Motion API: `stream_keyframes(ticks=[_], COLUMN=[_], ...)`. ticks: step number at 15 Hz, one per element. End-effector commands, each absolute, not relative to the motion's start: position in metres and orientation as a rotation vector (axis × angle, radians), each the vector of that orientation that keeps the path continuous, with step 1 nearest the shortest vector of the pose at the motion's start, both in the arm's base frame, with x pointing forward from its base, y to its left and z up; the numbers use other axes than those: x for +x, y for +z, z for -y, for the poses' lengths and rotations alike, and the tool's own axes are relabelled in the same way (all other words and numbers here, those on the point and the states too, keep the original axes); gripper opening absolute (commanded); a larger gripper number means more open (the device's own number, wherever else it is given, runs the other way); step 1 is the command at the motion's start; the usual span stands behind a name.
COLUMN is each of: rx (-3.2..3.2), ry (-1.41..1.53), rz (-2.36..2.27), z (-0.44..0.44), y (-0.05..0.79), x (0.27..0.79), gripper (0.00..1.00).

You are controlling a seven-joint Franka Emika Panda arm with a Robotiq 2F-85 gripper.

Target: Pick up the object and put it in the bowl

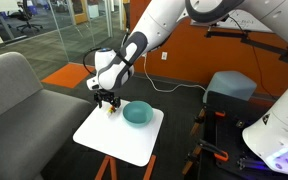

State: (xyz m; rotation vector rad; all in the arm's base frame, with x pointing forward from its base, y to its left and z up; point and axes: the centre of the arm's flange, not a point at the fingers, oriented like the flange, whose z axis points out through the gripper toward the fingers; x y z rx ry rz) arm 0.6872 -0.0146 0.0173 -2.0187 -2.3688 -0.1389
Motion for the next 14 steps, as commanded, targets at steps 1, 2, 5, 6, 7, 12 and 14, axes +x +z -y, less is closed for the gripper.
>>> stream_keyframes(ticks=[1,2,5,6,7,12,14], rx=[-2.011,-2.015,-2.024,-2.030,-2.038,-2.112,-2.143], ry=[-0.100,-0.101,-0.095,-0.094,-0.096,-0.066,-0.045], rz=[2.367,2.361,2.373,2.374,2.373,2.339,2.305], z=[0.021,0.022,0.024,0.025,0.026,0.023,0.018], y=[0.001,-0.003,-0.009,-0.009,-0.008,0.022,0.046], x=[0.706,0.706,0.707,0.707,0.708,0.701,0.698], gripper=[0.68,0.68,0.45,0.38,0.31,0.08,0.08])
